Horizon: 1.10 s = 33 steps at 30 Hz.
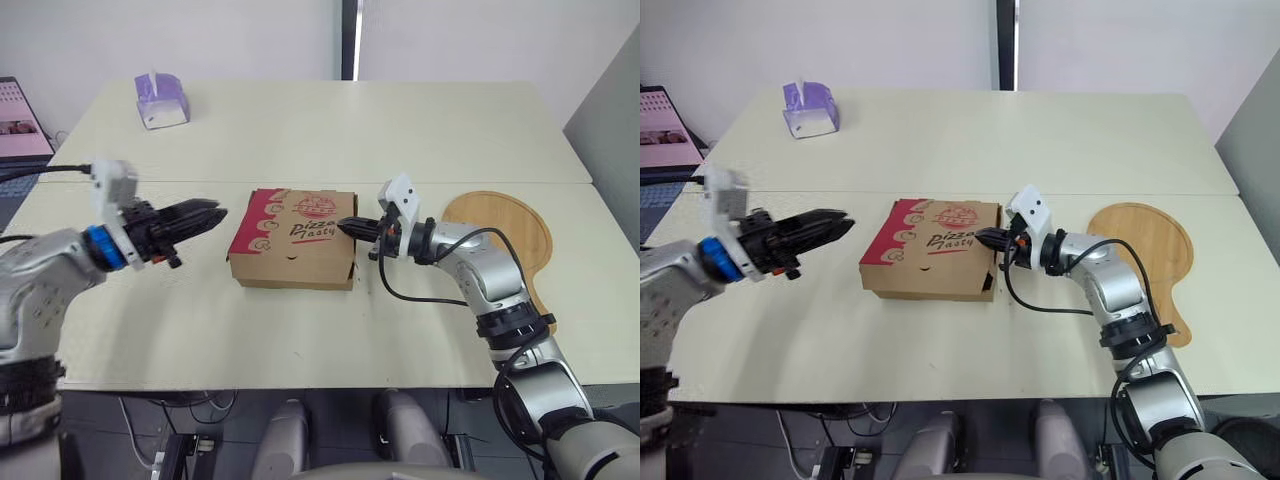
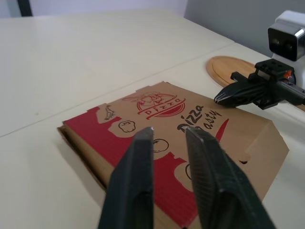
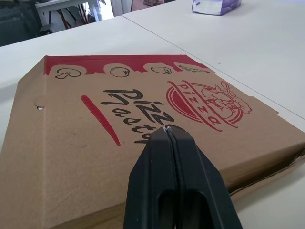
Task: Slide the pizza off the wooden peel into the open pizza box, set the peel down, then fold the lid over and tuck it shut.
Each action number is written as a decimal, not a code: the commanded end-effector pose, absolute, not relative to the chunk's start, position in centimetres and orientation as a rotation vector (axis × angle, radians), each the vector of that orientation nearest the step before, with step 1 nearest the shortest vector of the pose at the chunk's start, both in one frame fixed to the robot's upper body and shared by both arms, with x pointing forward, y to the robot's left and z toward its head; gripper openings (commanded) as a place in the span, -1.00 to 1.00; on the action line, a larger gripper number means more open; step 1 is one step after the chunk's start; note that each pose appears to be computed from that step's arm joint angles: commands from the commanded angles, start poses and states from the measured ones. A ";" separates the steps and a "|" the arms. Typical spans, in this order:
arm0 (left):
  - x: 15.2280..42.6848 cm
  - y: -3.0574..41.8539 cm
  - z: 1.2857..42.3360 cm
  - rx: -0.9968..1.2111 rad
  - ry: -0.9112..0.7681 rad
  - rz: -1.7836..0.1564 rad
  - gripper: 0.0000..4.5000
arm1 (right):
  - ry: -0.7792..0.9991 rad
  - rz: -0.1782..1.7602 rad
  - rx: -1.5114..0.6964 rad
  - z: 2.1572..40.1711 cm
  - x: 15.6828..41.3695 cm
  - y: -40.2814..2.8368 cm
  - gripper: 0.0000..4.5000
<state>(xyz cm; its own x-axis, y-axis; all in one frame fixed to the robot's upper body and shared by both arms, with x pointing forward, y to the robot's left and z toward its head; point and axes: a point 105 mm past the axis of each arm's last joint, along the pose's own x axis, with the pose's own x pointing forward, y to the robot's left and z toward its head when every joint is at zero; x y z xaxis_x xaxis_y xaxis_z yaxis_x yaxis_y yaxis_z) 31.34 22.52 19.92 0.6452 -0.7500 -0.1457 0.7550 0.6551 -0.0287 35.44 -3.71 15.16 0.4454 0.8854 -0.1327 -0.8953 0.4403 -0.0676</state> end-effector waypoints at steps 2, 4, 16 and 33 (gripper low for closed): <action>32.5 21.5 18.1 0.119 0.201 -0.912 -0.98 | 0.015 1.116 -0.161 16.7 35.0 -3.3 -1.00; 32.8 21.3 17.3 0.154 0.230 -0.927 -0.98 | 0.014 1.117 -0.164 16.7 34.9 -3.3 -1.00; 34.1 21.6 16.5 0.235 0.252 -0.924 -1.00 | -0.107 1.238 -0.431 18.3 31.1 -4.1 -0.58; 34.4 22.0 18.1 0.220 0.186 -0.915 -1.00 | -0.141 1.276 -0.621 17.8 30.0 -4.1 0.98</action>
